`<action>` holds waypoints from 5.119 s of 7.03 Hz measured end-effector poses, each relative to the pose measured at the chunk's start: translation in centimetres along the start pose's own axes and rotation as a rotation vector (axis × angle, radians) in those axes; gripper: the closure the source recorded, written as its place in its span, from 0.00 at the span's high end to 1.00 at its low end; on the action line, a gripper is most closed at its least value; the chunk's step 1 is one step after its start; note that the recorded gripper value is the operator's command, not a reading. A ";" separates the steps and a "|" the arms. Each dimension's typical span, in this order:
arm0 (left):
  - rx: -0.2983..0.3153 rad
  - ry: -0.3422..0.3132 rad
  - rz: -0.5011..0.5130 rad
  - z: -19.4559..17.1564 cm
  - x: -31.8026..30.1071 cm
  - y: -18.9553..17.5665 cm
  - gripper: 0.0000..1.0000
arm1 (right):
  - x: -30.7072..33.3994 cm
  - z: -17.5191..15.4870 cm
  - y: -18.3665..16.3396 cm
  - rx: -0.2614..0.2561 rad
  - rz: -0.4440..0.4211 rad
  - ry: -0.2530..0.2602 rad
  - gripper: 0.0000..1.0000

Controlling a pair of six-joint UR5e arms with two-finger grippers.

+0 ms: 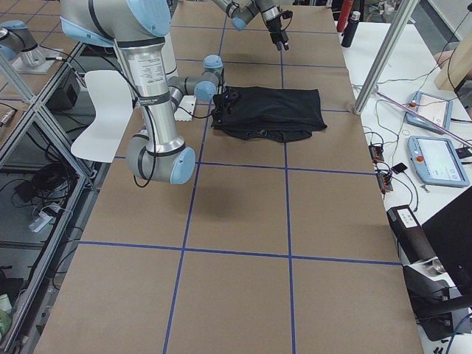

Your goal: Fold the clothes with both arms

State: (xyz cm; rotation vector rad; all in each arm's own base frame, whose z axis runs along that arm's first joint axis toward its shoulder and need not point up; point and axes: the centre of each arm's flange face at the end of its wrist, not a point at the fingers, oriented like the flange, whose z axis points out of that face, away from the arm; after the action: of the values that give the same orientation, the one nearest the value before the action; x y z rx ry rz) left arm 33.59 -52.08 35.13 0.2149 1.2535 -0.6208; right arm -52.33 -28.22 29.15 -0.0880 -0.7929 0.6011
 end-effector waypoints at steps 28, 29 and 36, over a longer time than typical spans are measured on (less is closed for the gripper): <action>-0.105 -0.068 -0.530 -2.1 -2.1 28.9 0.89 | 2.8 -2.2 -0.4 -0.005 0.292 -0.062 0.00; -0.118 -0.097 -0.521 -1.8 -2.1 32.1 0.87 | 2.7 -2.3 -0.4 -0.006 0.292 -0.064 0.00; -0.152 -0.186 -0.468 0.0 -2.2 39.7 0.00 | 2.7 -2.3 -0.3 -0.006 0.291 -0.064 0.00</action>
State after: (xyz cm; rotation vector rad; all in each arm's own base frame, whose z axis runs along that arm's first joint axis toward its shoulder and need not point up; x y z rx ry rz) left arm 54.94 -18.87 30.08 -0.2671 1.1683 -0.9188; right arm -49.15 -26.69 29.39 -0.1927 -0.8505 0.8797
